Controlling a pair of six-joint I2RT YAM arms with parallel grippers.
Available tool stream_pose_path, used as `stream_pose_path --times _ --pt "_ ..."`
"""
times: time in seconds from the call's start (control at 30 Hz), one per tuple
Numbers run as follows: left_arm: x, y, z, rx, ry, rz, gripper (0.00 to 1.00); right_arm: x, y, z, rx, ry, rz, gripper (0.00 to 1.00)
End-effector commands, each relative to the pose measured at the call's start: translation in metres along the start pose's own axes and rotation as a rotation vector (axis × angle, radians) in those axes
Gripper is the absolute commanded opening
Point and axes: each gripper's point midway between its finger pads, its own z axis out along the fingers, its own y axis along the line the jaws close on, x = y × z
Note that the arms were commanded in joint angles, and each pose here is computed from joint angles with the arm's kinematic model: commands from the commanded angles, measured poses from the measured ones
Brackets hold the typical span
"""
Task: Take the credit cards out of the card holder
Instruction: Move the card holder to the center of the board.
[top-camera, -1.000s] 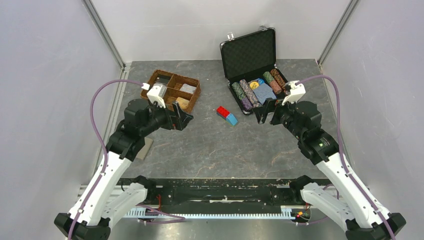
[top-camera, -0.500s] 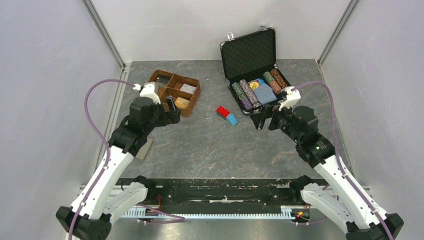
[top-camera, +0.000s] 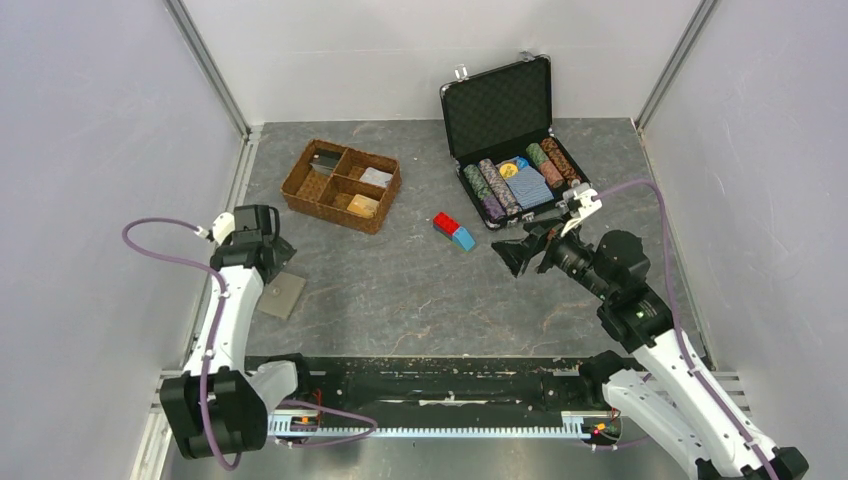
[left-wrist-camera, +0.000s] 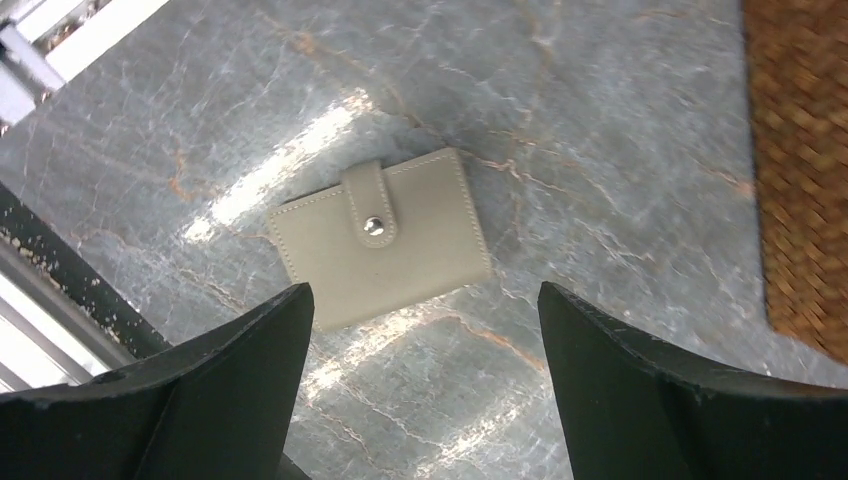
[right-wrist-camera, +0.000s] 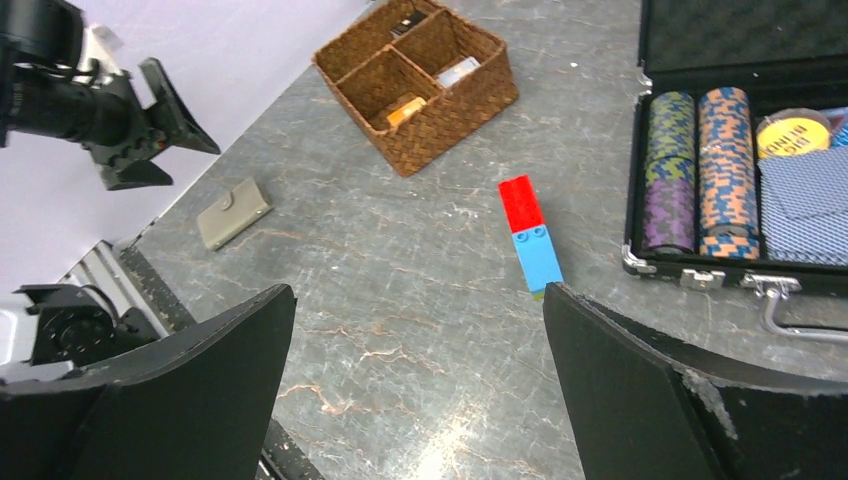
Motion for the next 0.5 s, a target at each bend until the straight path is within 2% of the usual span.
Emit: stream_pose_path --times 0.0,0.17,0.33,0.47 --pt "0.000 0.014 0.018 -0.101 -0.001 -0.165 0.89 -0.013 0.020 -0.003 -0.105 -0.057 -0.005 0.98" --pt "0.013 0.008 0.035 -0.092 0.073 -0.206 0.89 -0.013 0.025 -0.006 -0.126 -0.059 -0.009 0.98" --pt "0.021 0.014 0.045 -0.132 0.085 -0.209 0.89 -0.020 0.025 -0.011 -0.117 -0.076 -0.024 0.98" --pt "0.032 0.002 0.054 -0.076 0.134 -0.195 0.89 -0.018 0.025 -0.013 -0.116 -0.078 -0.025 0.98"
